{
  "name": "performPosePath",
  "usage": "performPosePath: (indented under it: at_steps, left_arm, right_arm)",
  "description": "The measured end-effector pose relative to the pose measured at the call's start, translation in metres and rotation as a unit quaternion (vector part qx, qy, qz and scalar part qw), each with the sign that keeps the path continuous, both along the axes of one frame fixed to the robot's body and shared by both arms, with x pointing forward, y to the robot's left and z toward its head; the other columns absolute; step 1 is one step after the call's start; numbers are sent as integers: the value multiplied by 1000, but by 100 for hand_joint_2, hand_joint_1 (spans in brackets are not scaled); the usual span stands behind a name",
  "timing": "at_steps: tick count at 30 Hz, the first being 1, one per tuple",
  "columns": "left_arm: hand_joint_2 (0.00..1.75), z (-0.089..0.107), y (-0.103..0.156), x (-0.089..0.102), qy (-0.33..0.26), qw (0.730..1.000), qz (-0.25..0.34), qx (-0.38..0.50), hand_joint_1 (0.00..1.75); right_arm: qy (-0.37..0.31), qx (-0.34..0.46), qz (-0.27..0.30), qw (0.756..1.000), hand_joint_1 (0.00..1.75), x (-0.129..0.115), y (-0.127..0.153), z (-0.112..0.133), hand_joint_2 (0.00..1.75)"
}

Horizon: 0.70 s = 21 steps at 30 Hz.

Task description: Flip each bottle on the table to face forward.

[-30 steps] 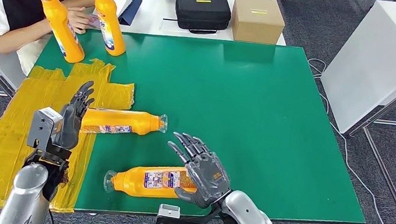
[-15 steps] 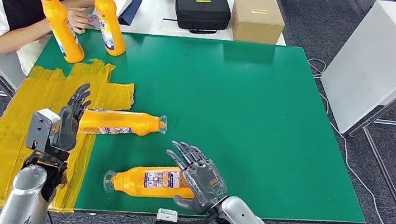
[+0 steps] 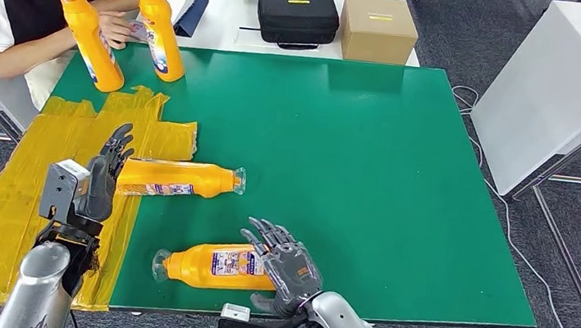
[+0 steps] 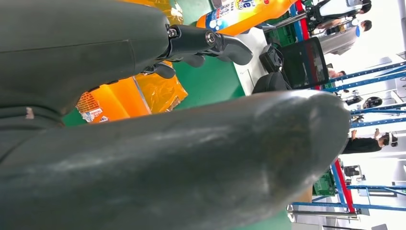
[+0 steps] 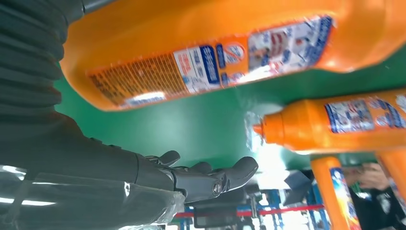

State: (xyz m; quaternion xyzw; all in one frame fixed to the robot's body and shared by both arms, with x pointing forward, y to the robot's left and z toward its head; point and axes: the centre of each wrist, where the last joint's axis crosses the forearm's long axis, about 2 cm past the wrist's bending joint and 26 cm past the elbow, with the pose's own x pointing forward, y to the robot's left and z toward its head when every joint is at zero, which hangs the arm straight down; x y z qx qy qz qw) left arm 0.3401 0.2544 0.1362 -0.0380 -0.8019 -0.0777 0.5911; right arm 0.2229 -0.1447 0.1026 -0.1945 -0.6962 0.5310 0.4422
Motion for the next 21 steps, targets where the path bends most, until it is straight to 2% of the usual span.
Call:
performPosePath:
  at_steps: [21]
  left_arm:
    - [0, -3, -2, -2, 12, 1000, 0, -17, 0]
  right_arm:
    - [45, -67, -89, 993, 0, 4, 3, -22, 175]
